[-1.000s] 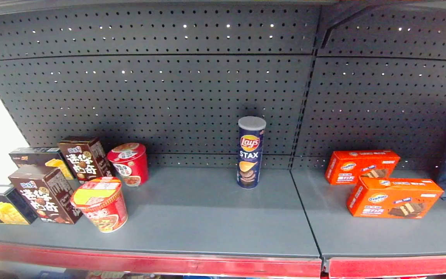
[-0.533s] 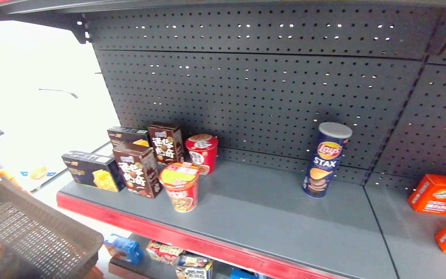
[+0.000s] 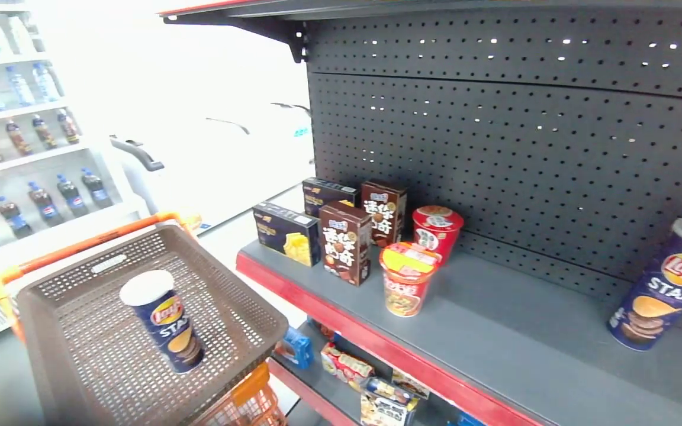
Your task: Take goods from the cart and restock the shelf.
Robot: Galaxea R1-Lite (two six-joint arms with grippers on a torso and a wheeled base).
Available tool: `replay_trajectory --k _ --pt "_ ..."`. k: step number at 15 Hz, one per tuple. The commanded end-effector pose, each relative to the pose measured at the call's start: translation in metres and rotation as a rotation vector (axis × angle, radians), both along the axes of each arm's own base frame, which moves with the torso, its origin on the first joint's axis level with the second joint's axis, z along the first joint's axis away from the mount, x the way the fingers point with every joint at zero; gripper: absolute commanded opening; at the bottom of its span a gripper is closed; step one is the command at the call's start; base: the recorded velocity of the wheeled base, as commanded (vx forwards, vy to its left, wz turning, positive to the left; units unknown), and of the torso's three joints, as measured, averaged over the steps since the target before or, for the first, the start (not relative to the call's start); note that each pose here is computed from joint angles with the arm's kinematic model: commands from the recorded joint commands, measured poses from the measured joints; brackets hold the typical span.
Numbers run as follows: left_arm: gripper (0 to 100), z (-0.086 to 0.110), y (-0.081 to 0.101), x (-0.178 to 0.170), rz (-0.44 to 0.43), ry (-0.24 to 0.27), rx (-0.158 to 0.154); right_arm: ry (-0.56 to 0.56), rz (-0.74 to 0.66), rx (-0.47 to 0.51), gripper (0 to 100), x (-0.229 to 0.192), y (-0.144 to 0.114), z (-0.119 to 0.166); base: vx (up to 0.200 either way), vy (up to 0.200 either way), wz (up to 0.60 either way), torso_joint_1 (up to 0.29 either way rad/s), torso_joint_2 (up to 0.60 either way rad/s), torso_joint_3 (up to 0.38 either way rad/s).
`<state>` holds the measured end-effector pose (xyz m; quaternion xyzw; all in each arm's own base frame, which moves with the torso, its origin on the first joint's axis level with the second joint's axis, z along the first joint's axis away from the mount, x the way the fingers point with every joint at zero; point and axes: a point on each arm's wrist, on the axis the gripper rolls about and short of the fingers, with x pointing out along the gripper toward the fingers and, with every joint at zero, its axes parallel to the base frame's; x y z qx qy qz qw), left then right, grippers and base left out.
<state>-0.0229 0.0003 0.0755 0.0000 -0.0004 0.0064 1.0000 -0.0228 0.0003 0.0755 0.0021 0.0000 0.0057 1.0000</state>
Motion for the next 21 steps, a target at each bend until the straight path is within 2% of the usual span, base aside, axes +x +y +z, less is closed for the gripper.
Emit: replay_trajectory --k 1,4,6,8,9,12,13,14,15,16,18,19,20,21 --pt "100 0.0 0.0 0.0 0.001 0.001 0.0 0.0 0.001 0.0 100 0.0 0.0 0.0 0.0 0.0 0.6 0.002 0.0 0.002" --pt "100 0.0 0.0 0.0 0.001 0.001 0.0 0.0 0.001 0.003 100 0.0 0.0 0.0 0.0 0.0 0.6 0.002 0.01 0.002" --pt "100 0.0 0.0 0.0 -0.002 0.001 0.006 0.0 0.001 0.002 100 0.0 0.0 0.0 0.0 0.0 0.0 0.0 0.0 0.0" --pt "100 0.0 -0.001 0.0 -0.03 0.001 0.034 0.0 0.001 0.002 100 0.0 0.0 0.0 0.0 0.0 0.0 0.0 0.0 0.0" --pt "100 0.0 -0.001 0.0 -0.056 0.0 0.06 0.0 0.001 0.002 100 0.0 0.0 0.0 0.0 0.0 0.0 0.0 0.0 0.0" --pt "100 0.0 -0.001 0.0 -0.057 0.0 0.061 0.0 0.001 0.002 100 0.0 0.0 0.0 0.0 0.0 0.0 0.0 0.0 0.0" --pt "100 0.044 -0.001 -0.008 -0.044 -0.097 0.084 0.0 0.001 0.002 100 0.0 0.0 0.0 0.0 0.0 0.0 0.0 0.0 0.0" --pt "100 0.105 -0.001 0.013 -0.012 -0.015 0.088 0.0 0.001 0.002 100 0.0 0.0 0.0 0.0 0.0 0.0 0.0 0.0 0.0" --pt "100 0.121 -0.001 0.024 -0.015 0.02 0.084 0.0 -0.001 0.003 100 0.0 0.0 0.0 0.0 0.0 0.0 0.0 0.0 0.0" --pt "100 0.139 -0.001 0.047 -0.052 0.087 0.081 0.0 0.001 0.002 100 0.0 0.0 0.0 0.0 0.0 0.0 0.0 0.0 0.0" --pt "100 0.148 -0.001 0.071 -0.067 0.148 0.081 0.0 0.001 0.002 100 0.0 0.0 0.0 0.0 0.0 0.0 0.0 0.0 0.0" --pt "100 0.146 -0.003 0.082 -0.094 0.195 0.076 0.0 0.001 0.003 100 0.0 0.0 0.0 0.0 0.0 0.0 0.0 0.0 0.0" --pt "100 0.143 -0.006 0.089 -0.156 0.234 0.072 0.0 0.001 0.002 100 0.0 0.0 0.0 0.0 0.0 0.0 0.0 0.0 0.0" --pt "100 0.142 -0.007 0.091 -0.215 0.247 0.067 0.0 0.001 0.002 100 0.0 0.0 0.0 0.0 0.0 0.0 0.0 0.0 0.0"
